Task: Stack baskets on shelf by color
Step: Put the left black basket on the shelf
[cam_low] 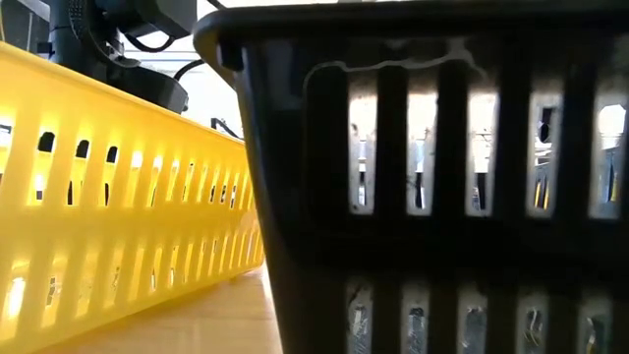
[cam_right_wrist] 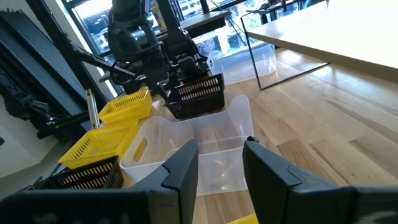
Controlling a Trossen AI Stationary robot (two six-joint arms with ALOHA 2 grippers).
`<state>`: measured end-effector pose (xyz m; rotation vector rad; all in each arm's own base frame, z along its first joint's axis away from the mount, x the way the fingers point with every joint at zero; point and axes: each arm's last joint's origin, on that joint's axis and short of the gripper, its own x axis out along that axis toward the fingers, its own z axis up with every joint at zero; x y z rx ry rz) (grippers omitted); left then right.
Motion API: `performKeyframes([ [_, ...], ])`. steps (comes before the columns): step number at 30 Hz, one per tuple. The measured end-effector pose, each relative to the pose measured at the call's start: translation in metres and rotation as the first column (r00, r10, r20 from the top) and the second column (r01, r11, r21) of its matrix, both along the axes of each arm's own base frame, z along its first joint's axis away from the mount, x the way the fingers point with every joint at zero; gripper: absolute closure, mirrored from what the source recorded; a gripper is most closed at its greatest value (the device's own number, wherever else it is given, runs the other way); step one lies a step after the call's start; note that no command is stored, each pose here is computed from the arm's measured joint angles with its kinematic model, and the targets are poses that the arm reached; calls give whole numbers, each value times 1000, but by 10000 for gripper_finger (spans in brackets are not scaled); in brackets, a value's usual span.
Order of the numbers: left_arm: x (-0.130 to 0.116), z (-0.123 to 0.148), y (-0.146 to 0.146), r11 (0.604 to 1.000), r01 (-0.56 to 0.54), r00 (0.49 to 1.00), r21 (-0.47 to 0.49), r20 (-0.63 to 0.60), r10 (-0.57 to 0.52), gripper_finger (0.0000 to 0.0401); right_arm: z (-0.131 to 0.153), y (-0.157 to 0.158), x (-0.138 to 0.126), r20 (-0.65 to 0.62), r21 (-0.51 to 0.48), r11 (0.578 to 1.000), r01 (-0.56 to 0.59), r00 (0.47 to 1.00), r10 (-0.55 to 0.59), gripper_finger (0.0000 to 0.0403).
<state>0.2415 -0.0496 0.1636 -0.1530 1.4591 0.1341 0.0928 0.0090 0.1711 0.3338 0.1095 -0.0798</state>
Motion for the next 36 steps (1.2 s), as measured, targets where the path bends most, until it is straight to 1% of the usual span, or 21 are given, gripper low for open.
performKeyframes([
  [2,2,4,-1,1000,-7,1000,-9,10,7,393,0,0,0,0,0,1000,0,1000,0,290],
  [5,7,11,-2,1000,-22,1000,-20,21,23,389,0,0,0,0,0,1000,0,1000,0,290],
  [9,18,29,-4,999,-15,997,-35,74,17,398,0,0,0,0,0,1000,0,1000,0,290],
  [15,36,64,-3,999,-33,985,-30,168,38,399,0,0,0,-1,0,1000,0,1000,0,290],
  [19,43,87,4,998,-65,976,-9,210,66,399,0,0,0,0,0,1000,0,1000,0,290],
  [22,48,107,11,998,-65,970,2,234,63,400,0,0,0,0,0,1000,0,1000,0,290],
  [24,50,121,18,997,-67,966,36,253,56,400,0,0,0,0,0,1000,0,1000,0,290],
  [29,54,157,43,979,-110,947,169,316,52,400,0,0,0,0,0,1000,0,1000,0,290],
  [32,52,175,64,957,-134,943,258,331,42,400,0,0,0,0,0,1000,0,1000,0,290],
  [36,50,191,96,920,-141,941,366,337,11,401,0,0,0,0,0,1000,0,1000,0,290],
])
